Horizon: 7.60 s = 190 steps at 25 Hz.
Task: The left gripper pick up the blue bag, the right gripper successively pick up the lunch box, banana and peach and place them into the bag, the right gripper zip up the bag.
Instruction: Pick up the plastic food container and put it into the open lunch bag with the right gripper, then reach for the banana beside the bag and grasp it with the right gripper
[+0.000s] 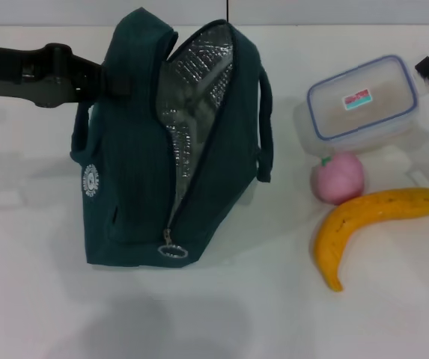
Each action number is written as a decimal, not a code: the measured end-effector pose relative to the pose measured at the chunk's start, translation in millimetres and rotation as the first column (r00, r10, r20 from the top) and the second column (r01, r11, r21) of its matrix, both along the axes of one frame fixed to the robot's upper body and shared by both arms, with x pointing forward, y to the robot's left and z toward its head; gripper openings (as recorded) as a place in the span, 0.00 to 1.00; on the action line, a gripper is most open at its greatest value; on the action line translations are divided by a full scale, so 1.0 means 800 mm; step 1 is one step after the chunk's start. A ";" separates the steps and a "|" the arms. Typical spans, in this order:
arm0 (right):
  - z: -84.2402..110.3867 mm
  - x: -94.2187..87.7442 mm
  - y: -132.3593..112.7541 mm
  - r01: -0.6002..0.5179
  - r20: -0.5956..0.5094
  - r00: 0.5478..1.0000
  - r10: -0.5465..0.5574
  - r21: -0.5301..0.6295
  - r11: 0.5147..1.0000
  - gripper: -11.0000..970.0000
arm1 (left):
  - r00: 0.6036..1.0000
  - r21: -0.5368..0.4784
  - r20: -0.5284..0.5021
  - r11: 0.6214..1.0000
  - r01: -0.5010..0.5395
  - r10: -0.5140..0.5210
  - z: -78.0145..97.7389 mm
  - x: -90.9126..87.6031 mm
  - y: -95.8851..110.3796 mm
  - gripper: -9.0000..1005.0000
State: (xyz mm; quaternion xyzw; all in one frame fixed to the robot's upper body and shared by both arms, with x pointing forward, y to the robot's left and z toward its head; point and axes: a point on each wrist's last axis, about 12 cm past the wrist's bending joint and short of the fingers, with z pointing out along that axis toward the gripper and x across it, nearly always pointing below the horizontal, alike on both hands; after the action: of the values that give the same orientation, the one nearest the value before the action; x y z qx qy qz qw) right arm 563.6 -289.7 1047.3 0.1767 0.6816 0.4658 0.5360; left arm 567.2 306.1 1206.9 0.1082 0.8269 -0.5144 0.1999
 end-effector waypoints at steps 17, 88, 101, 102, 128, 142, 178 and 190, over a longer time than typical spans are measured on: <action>0.020 -0.017 -0.011 0.006 0.140 0.990 -0.025 0.134 0.991 0.10 | 1.000 0.008 0.003 1.000 0.024 -0.024 0.000 0.003 -0.008 0.05; 0.084 0.037 0.117 -0.519 0.177 0.849 0.499 0.094 0.850 0.17 | 0.995 0.000 0.032 0.995 0.099 -0.099 -0.012 0.030 -0.075 0.05; 0.079 0.047 0.157 -0.546 0.077 0.835 0.545 -0.016 0.838 0.21 | 0.995 -0.004 0.018 0.996 0.095 -0.094 -0.019 0.025 -0.071 0.05; 0.079 0.046 0.157 -0.547 0.089 0.832 0.547 -0.025 0.837 0.21 | 0.995 -0.004 0.018 0.996 0.095 -0.095 -0.019 0.025 -0.071 0.05; 0.139 0.051 0.026 -0.561 0.090 0.740 0.667 -0.465 0.685 0.90 | 0.998 -0.028 0.021 0.998 0.062 -0.061 -0.018 0.020 -0.053 0.05; 0.248 0.046 0.035 -0.512 -0.497 0.582 0.644 -0.839 -0.185 0.89 | 0.998 -0.030 0.023 0.998 0.064 -0.063 -0.017 0.021 -0.055 0.05; 0.139 0.040 0.096 -0.403 -0.721 0.325 0.612 -0.691 -0.600 0.78 | 0.997 -0.038 0.034 0.996 0.075 -0.074 -0.012 0.028 -0.067 0.05; 0.130 0.047 0.097 -0.398 -0.712 0.347 0.610 -0.701 -0.591 0.74 | 0.996 -0.039 0.038 0.996 0.078 -0.077 -0.011 0.028 -0.068 0.05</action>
State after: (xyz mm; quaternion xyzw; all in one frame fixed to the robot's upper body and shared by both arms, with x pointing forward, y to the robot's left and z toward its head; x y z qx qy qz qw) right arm 601.4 -211.9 1151.6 -0.7124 0.6835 0.0548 0.1493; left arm 589.7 251.7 1198.2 0.1456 0.8078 -0.5362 0.1969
